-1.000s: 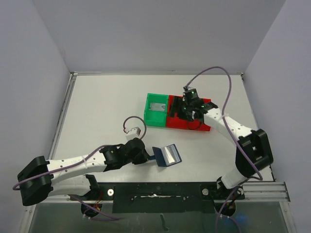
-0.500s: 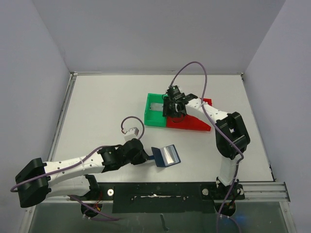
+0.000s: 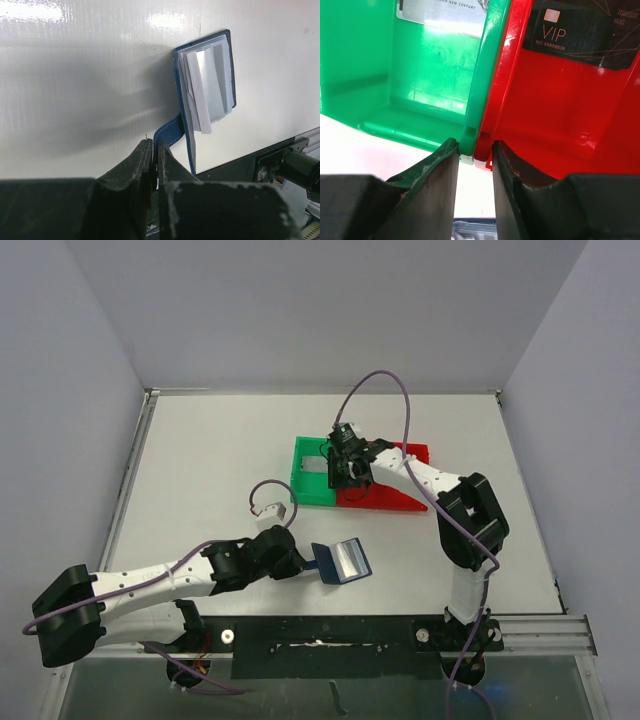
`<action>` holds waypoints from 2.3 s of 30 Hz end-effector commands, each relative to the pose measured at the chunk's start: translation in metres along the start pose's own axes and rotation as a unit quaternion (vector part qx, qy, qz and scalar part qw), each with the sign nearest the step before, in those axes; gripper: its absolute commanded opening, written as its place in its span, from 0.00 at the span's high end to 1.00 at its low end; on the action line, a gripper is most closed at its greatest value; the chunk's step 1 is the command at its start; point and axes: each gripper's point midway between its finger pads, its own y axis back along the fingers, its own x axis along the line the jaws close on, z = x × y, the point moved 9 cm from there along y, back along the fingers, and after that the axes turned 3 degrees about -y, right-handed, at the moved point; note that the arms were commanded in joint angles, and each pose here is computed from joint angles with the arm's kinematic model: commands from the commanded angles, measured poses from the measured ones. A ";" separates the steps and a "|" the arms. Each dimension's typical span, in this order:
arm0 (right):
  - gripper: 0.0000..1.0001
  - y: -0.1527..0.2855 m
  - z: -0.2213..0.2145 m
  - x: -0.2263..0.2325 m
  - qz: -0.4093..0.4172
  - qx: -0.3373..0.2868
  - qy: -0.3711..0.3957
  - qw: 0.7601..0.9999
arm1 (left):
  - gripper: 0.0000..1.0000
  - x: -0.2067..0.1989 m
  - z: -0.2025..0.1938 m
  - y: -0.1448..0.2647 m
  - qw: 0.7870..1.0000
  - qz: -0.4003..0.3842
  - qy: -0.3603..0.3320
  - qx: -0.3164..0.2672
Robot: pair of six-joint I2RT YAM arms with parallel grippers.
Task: Take the credit cards out of the card holder
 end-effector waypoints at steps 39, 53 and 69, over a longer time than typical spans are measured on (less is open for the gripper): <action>0.38 0.077 -0.124 -0.026 0.216 0.059 -0.071 0.972 | 1.00 0.005 -0.001 -0.011 1.000 0.026 -0.004 0.006; 0.42 0.052 -0.151 -0.028 0.191 0.128 -0.056 0.972 | 1.00 0.004 -0.002 -0.014 1.000 0.027 -0.005 0.011; 0.53 0.076 -0.140 0.013 0.352 0.137 -0.025 0.925 | 1.00 0.005 -0.004 -0.021 0.999 0.035 -0.005 0.013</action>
